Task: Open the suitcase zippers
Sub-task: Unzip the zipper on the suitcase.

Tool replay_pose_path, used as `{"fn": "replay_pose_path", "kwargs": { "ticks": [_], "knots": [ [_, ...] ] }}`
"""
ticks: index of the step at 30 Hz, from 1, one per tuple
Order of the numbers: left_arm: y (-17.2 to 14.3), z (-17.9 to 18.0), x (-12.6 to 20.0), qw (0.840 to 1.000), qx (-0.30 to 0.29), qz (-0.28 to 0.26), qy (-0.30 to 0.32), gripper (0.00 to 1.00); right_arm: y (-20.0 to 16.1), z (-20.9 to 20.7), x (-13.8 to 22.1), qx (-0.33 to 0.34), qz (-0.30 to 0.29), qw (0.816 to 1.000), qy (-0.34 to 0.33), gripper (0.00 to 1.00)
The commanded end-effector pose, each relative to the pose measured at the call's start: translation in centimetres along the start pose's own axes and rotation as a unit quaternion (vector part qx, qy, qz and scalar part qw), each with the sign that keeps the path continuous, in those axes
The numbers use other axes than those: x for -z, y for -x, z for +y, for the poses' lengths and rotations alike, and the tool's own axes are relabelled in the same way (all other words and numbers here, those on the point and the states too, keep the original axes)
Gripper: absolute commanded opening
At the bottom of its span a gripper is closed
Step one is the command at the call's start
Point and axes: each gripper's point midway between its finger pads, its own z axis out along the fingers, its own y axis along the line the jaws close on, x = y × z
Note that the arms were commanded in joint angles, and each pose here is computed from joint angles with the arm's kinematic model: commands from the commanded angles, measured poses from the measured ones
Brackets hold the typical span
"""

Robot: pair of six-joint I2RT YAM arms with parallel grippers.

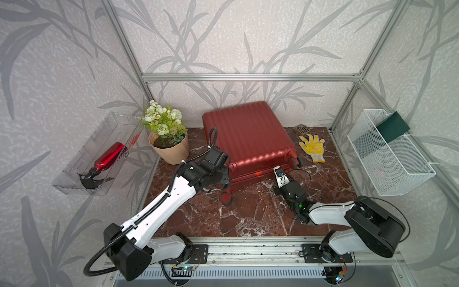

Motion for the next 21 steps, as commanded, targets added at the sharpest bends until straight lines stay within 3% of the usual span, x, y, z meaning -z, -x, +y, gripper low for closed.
{"fn": "replay_pose_path", "kwargs": {
  "ticks": [1, 15, 19, 21],
  "knots": [
    [-0.1, 7.8, 1.8, 0.985, 0.075, -0.026, 0.153, 0.19, 3.4, -6.4, 1.3, -0.072, -0.060, 0.987, -0.134, 0.00],
    [-0.3, 10.8, 1.4, 0.974, 0.129, -0.028, 0.183, 0.20, 3.1, -9.3, 2.9, -0.114, -0.078, 0.977, -0.161, 0.00],
    [0.0, 10.3, 1.1, 0.978, 0.119, -0.029, 0.170, 0.20, 3.6, -7.1, 2.4, -0.103, -0.060, 0.989, -0.085, 0.01],
    [0.0, 10.1, 1.0, 0.980, 0.114, -0.027, 0.163, 0.18, 3.6, -5.5, 2.4, -0.107, -0.049, 0.992, -0.035, 0.11]
  ]
}}
